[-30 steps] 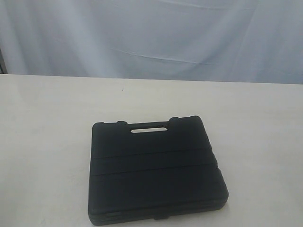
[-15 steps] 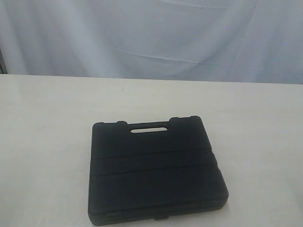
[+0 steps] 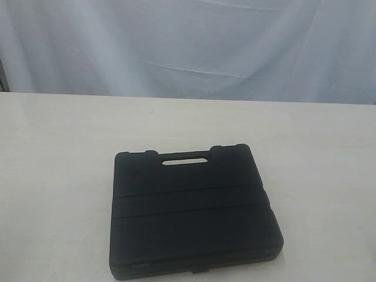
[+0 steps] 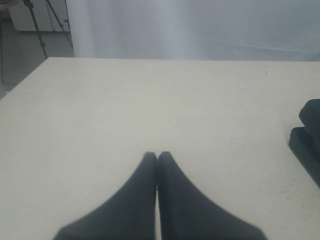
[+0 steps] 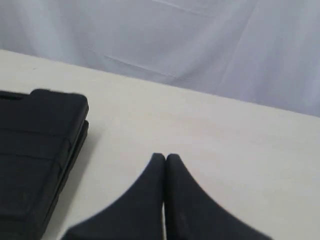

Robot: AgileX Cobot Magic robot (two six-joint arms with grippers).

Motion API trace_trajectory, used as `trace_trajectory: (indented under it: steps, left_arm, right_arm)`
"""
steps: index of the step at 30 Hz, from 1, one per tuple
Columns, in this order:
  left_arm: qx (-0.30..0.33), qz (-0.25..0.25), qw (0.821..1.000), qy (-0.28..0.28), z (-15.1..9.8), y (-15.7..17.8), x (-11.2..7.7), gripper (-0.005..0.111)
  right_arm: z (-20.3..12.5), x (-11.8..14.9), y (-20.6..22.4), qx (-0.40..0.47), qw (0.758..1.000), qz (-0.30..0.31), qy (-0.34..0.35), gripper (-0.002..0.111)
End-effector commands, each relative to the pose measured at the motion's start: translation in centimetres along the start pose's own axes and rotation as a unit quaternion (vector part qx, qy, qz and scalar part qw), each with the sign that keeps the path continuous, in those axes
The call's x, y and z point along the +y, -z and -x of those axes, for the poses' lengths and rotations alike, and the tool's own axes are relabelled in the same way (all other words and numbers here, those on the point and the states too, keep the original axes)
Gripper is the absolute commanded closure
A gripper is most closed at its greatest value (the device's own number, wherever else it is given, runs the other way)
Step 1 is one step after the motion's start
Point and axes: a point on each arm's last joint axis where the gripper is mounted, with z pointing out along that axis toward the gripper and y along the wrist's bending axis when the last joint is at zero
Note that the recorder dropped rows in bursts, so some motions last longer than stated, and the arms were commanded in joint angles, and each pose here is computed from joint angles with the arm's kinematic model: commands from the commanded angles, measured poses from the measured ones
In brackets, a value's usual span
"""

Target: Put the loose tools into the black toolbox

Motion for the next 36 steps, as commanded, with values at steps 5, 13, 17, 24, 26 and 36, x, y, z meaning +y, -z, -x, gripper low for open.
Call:
trace_trajectory:
  steps: [5,13,17,24,26,36]
  left_arm:
    - [-0.002,-0.002,1.000,0.002,-0.03,-0.02,-0.03,0.107]
    - [-0.002,-0.002,1.000,0.002,-0.03,-0.02,-0.03,0.107]
    - [-0.002,-0.002,1.000,0.002,-0.03,-0.02,-0.03,0.107]
    - [-0.002,-0.002,1.000,0.002,-0.03,-0.02,-0.03,0.107]
    - [-0.002,-0.002,1.000,0.002,-0.03,-0.02,-0.03,0.107]
    - [-0.002,-0.002,1.000,0.002,-0.03,-0.02,-0.03,0.107]
  right_arm:
    - [-1.58,0.15,0.16,0.082,0.996,0.008,0.022,0.109]
    - [-1.57,0.17,0.19,0.081,0.996,0.009,0.021,0.109]
    - [-1.38,0.14,0.43,0.063,0.998,0.006,0.011,0.109]
    - [-1.35,0.13,0.48,0.060,0.998,0.005,0.011,0.109]
    - [-1.35,0.13,0.48,0.060,0.998,0.005,0.011,0.109]
    - [-1.35,0.13,0.48,0.060,0.998,0.005,0.011,0.109]
